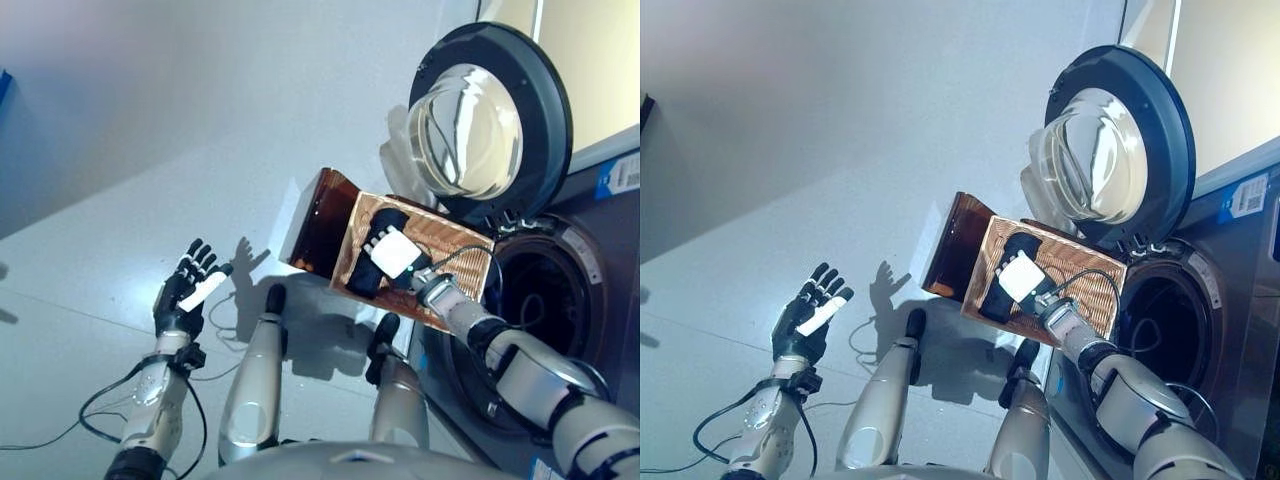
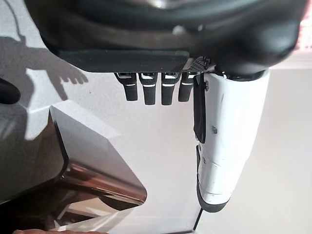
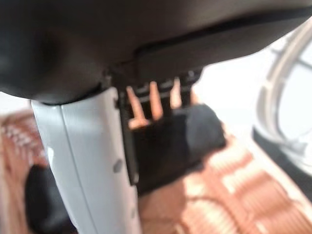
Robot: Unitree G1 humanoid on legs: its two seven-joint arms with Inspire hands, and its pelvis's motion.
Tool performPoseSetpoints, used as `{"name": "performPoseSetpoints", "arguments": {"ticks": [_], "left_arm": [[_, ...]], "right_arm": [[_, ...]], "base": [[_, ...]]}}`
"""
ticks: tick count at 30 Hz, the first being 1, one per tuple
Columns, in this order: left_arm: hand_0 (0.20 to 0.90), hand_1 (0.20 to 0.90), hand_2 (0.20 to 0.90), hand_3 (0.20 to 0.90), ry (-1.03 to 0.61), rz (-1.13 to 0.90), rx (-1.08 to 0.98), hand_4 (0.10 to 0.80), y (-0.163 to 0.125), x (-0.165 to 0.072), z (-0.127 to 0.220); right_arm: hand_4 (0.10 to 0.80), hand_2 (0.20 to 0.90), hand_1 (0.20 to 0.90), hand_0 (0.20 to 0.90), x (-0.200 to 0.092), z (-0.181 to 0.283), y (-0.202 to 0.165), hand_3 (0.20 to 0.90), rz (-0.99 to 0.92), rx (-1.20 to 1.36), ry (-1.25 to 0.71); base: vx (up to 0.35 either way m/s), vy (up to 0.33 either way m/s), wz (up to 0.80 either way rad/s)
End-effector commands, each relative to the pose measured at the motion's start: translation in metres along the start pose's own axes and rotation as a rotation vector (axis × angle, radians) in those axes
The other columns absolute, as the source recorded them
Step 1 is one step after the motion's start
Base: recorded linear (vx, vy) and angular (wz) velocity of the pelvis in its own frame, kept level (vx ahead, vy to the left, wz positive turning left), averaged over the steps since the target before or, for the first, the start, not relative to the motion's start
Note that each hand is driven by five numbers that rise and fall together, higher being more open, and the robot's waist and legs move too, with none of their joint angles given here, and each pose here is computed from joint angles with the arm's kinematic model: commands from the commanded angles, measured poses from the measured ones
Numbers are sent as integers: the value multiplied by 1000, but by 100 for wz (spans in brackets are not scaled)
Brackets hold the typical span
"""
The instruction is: Pick up the clothes and place them into the washing machine
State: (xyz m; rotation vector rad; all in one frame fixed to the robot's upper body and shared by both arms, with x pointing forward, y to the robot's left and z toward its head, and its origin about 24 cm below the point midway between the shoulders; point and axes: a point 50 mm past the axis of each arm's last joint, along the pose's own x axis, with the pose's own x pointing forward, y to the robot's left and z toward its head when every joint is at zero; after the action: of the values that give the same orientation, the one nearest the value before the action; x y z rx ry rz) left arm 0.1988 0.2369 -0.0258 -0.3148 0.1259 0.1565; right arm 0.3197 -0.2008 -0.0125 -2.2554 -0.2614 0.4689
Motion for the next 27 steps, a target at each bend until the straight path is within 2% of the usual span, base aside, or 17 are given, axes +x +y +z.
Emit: {"name": "performPoseSetpoints", "arguments": {"ticks": [1, 11, 27], "left_arm": [[900, 900, 900, 900, -132, -47, 62, 800, 6, -6, 31], [900, 900, 900, 900, -138, -69, 77, 800, 4, -4, 35], [900, 900, 900, 900, -150, -74, 59, 800, 5, -10, 38]], "right_arm": [[800, 900, 900, 900, 9, -25, -23, 900, -139, -42, 71], [800, 900, 900, 900, 9, -29, -27, 900, -164, -58, 60], [800, 900, 900, 900, -1, -31, -7, 900, -83, -35, 101]], "base": [[0, 0, 0], [-1, -6, 0], [-3, -3, 6]]}}
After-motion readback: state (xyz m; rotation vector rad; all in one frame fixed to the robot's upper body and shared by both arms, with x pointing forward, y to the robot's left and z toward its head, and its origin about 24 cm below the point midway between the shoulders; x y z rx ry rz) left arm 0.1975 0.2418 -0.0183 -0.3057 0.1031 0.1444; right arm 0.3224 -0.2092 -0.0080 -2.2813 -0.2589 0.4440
